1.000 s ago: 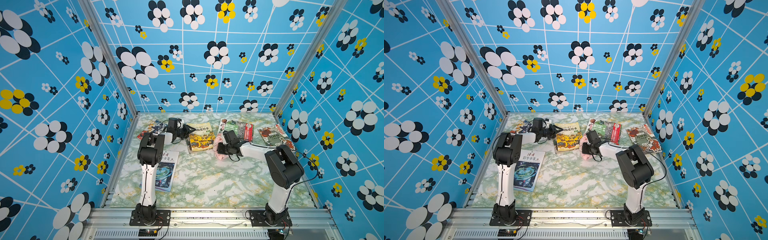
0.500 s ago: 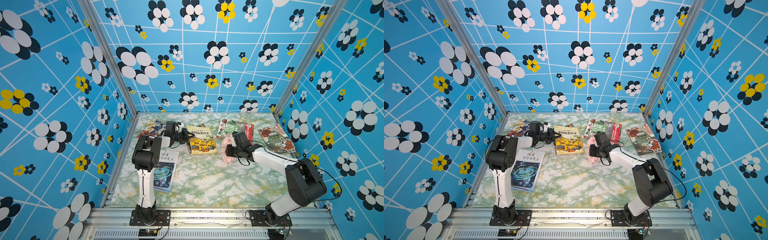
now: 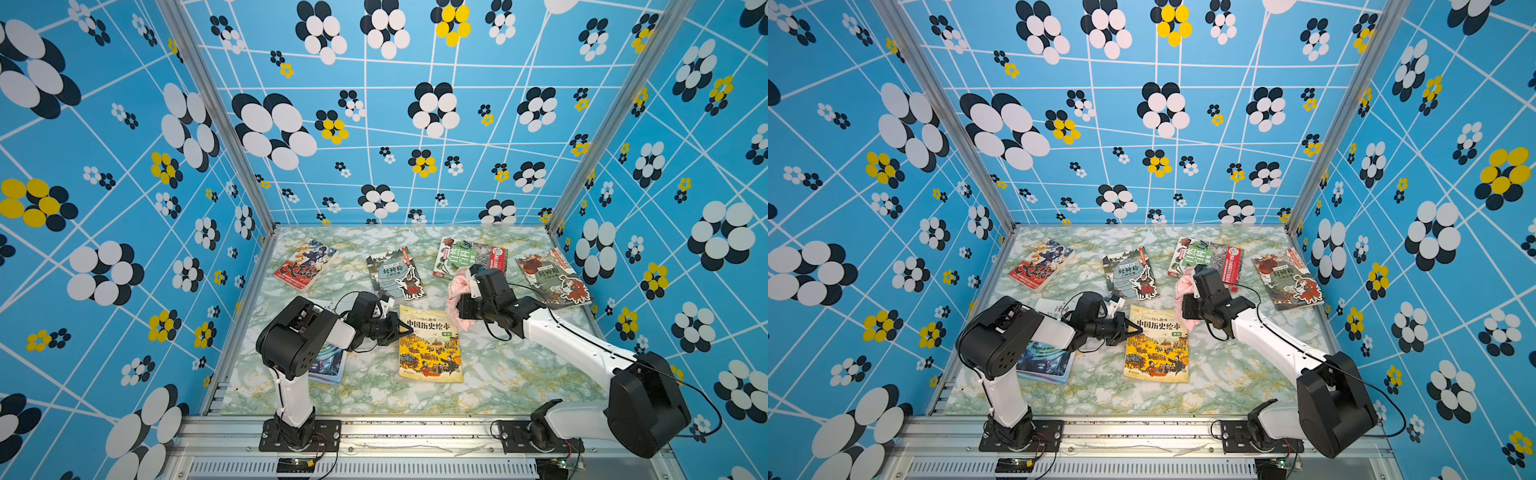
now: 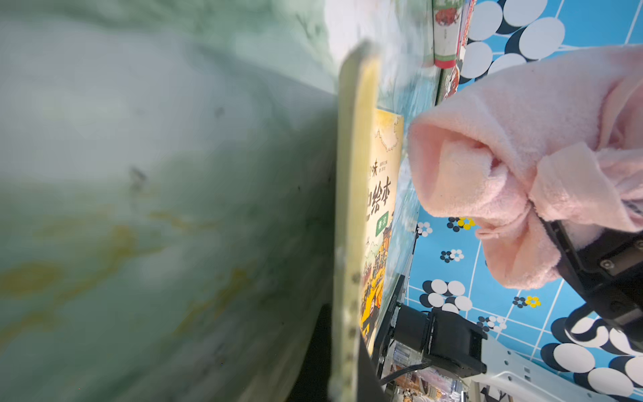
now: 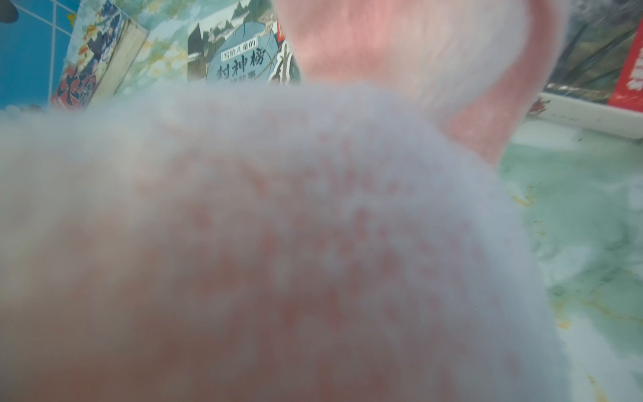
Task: Wipe the cover of the book
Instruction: Wipe the dirt from the cover of the book.
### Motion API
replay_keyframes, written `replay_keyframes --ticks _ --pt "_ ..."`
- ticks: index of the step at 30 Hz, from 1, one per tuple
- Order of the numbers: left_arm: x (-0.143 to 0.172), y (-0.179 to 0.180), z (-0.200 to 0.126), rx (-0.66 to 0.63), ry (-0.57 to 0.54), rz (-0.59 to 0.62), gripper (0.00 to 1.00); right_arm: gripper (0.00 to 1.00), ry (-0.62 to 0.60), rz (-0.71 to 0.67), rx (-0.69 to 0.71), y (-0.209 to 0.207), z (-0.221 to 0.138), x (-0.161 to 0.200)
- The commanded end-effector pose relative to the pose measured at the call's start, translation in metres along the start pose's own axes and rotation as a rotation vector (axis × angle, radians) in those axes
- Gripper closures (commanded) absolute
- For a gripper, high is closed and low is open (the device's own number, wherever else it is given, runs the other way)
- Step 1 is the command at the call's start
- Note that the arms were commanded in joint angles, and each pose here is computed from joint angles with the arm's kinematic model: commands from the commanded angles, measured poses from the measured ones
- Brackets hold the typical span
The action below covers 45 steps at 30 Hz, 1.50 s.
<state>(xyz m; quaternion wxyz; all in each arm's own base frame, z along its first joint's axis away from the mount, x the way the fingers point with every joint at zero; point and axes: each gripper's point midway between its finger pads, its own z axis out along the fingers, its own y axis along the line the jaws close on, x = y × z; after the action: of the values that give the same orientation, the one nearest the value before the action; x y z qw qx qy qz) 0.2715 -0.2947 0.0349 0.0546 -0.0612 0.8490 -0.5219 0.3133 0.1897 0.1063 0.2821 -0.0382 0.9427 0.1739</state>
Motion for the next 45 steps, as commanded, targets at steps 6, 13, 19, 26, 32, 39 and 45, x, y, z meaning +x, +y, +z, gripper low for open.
replay_keyframes --ticks 6,13,19,26,32,39,45 --pt "0.014 0.000 -0.005 -0.021 -0.043 0.000 0.60 1.00 0.105 0.077 -0.021 0.009 0.039 0.048" --pt "0.052 0.007 -0.009 -0.012 0.036 -0.076 0.64 1.00 0.128 0.099 0.002 0.003 0.051 0.067" --pt "0.078 0.010 -0.012 -0.041 0.060 -0.097 0.74 1.00 0.138 0.106 -0.001 0.005 0.059 0.075" --pt "0.075 0.011 -0.009 -0.101 0.052 -0.032 0.91 1.00 0.148 0.075 -0.008 0.015 0.059 0.078" --pt "0.071 0.018 0.003 -0.125 0.104 0.004 0.96 1.00 0.158 0.000 -0.113 0.078 0.065 0.087" --pt "0.061 0.032 -0.001 -0.169 0.113 0.027 0.98 1.00 0.173 0.026 -0.196 0.127 0.096 0.076" --pt "0.062 0.043 -0.010 -0.232 0.133 0.068 0.99 1.00 0.182 0.193 0.005 0.008 0.086 0.078"
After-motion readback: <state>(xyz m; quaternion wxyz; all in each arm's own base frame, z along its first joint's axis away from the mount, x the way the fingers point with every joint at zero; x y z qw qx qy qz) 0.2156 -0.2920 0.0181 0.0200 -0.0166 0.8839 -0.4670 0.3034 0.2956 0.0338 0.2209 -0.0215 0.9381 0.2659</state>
